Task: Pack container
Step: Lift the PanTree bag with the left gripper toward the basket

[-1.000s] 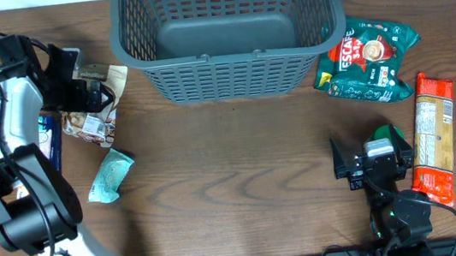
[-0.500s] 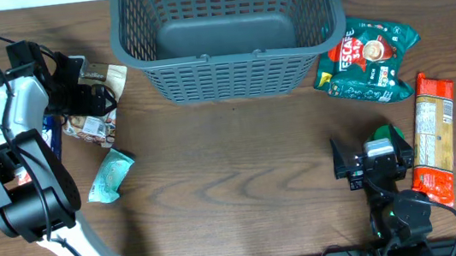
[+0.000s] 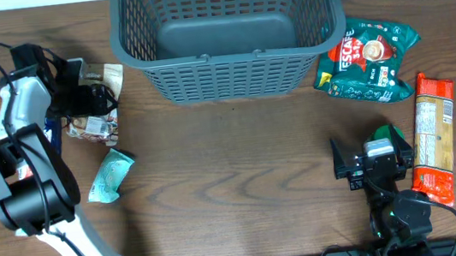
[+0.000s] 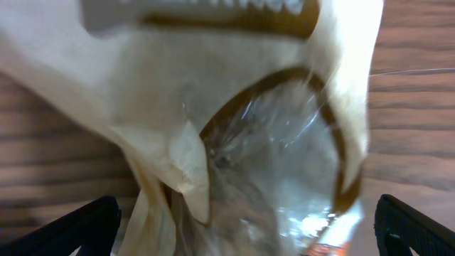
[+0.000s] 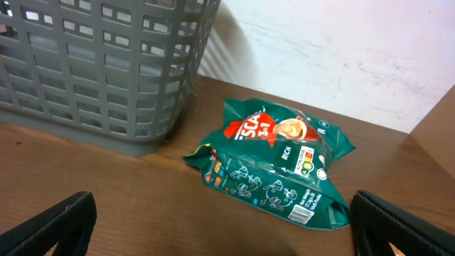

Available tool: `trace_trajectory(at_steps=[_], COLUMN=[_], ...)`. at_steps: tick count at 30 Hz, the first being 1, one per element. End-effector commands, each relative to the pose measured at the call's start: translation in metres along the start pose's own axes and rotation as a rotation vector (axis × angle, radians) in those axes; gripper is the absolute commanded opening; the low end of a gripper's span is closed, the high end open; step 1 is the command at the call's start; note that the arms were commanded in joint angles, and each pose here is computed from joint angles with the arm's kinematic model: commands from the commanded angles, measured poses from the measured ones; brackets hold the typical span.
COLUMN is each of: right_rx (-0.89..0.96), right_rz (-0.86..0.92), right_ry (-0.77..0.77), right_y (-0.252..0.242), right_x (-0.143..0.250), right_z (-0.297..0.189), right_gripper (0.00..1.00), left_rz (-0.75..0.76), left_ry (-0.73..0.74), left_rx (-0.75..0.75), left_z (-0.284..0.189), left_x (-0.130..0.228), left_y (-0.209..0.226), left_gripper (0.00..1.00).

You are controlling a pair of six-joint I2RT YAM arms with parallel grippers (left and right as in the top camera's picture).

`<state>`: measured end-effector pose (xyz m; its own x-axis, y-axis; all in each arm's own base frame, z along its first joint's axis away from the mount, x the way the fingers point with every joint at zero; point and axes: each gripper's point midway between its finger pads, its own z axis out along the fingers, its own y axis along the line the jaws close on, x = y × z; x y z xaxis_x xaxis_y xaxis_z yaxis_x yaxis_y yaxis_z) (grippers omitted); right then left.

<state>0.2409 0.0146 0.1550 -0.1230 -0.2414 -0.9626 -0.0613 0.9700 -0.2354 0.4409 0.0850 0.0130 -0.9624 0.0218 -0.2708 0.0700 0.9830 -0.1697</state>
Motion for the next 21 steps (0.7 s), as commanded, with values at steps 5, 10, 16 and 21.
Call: trace_trajectory(at_steps=[5,10,16,21], right_rx=[0.002,0.002,0.002,0.002], right_rz=[0.017,0.017,0.017,0.017], right_ry=[-0.001,-0.001,-0.001,-0.001], right_y=[-0.0003,-0.0003,-0.0003,-0.0003], right_x=[0.0008,0.0008,0.0009,0.0008], right_z=[0.0,0.0,0.0,0.0], right_gripper=[0.99,0.99,0.99,0.99], left_rz=[-0.115,-0.115,-0.117,-0.128], left_ry=[0.05,0.05,0.057,0.072], left_rx=[-0.011,-0.011,-0.009,-0.006], left_z=[0.0144,0.0144,0.0143,0.0137], left_x=[0.0096,0.0096,0.0113,0.0147], left_y=[0.004,0.004,0.0035,0.0022], left_gripper=[0.99,0.45,0.06,0.06])
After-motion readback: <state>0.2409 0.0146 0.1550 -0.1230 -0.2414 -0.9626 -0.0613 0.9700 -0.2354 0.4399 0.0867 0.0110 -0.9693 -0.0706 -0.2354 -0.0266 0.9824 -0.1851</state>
